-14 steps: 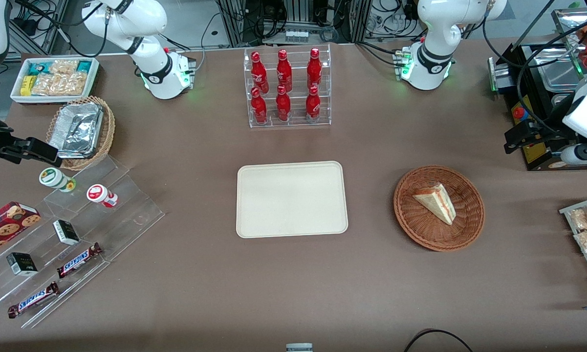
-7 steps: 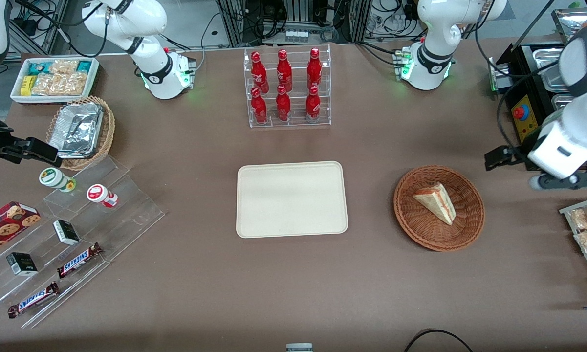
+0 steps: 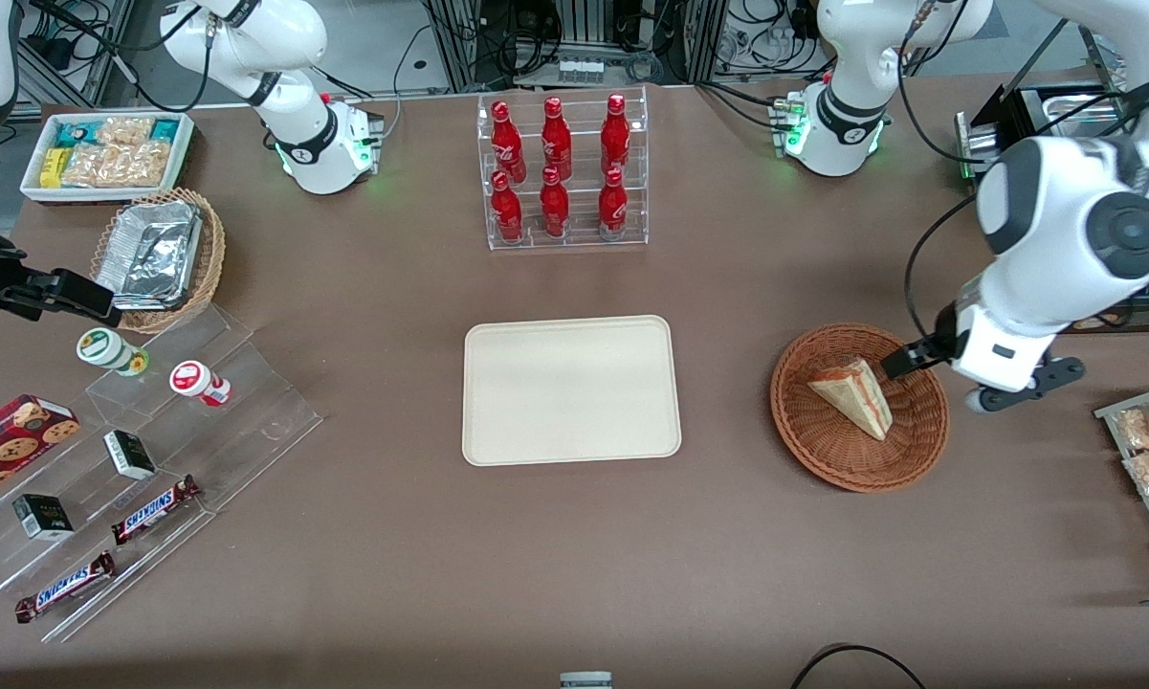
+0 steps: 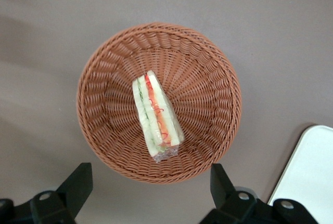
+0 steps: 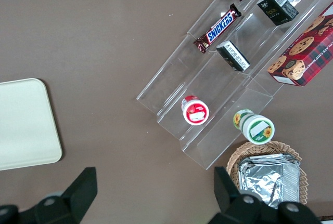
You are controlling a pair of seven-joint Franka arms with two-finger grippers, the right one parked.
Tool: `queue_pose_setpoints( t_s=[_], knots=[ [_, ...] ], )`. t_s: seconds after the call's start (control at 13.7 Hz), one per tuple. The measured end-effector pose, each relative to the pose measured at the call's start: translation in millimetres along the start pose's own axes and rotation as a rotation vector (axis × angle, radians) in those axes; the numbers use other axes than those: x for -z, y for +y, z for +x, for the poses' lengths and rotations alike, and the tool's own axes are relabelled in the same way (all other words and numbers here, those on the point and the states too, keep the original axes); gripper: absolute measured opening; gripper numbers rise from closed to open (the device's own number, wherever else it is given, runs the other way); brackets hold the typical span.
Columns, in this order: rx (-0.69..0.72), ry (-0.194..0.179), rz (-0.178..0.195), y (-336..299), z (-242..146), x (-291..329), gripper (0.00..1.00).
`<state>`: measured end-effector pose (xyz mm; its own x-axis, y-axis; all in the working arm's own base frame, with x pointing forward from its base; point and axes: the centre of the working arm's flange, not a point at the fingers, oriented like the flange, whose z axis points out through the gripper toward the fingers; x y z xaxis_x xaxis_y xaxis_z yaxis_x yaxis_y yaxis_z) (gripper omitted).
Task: Place sandwich from basket to tray
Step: 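Lower the left gripper and grasp the wrapped sandwich, lifting it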
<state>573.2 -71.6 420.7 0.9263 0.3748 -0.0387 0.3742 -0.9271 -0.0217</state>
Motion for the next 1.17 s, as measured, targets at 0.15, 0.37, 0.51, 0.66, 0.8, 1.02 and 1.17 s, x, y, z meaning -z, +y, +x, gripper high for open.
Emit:
queue_pose_setpoints(
  t_s=[0.15, 0.37, 0.51, 0.66, 0.8, 1.02, 1.17],
  knots=[
    [0.045, 0.008, -0.005, -1, -6, -25, 1.00],
    [0.116, 0.032, -0.022, -7, -18, -64, 1.00],
    [0.130, 0.029, -0.021, -8, -27, -86, 1.00],
    [0.126, 0.024, -0.020, -2, -34, -103, 1.00],
    [0.127, 0.024, -0.021, -1, -35, -112, 1.00],
    [0.133, 0.030, -0.027, -3, -33, -126, 1.00],
    [0.139, 0.035, -0.032, -5, -32, -140, 1.00]
  ],
)
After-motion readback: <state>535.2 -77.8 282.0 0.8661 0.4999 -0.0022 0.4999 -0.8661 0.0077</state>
